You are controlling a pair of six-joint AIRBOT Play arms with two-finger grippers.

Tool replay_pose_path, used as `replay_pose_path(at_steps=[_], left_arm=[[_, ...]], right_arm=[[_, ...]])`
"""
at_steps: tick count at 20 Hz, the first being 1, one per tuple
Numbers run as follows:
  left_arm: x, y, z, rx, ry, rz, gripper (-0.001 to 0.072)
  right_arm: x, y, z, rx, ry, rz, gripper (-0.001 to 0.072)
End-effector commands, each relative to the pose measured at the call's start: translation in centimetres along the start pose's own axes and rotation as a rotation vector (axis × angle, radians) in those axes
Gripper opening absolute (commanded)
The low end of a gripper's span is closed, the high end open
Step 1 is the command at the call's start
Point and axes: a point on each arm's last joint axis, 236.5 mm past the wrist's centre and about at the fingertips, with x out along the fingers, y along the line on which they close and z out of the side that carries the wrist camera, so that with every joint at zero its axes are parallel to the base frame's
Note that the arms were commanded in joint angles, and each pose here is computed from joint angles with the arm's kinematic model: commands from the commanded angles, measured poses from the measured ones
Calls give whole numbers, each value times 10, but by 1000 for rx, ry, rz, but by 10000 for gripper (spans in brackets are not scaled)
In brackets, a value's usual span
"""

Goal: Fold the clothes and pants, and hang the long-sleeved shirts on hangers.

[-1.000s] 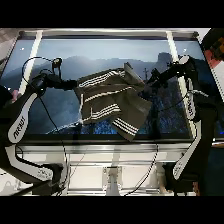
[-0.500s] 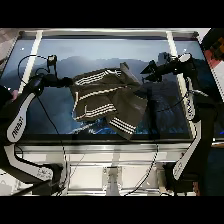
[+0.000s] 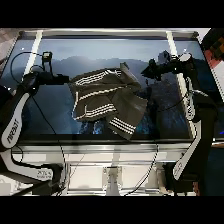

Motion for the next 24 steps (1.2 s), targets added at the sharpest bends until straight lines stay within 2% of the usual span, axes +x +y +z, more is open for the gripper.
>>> replay_pose_path(at_steps=[1,6,9,12,18,21,24], left_arm=[[-37,-11,7,4,8,-30,31],[-77,-42,-20,-44,92,-131,29],[-99,-51,-53,-112,121,-145,29],[-117,-76,-104,-191,193,-226,29],[-140,-99,-192,-461,289,-259,30],[-149,-106,-226,-673,331,-244,30],[-161,-121,-253,-699,394,-265,31]], right_arm=[[-3,0,-3,-60,14,5,9],[-11,4,-5,-206,-30,-8,5],[-19,-4,-24,-230,0,-15,5],[-24,-7,-48,-227,21,14,5],[-29,-11,-107,-179,0,71,5],[-39,-3,-126,-158,-81,106,6],[-48,4,-146,-186,-65,102,9]])
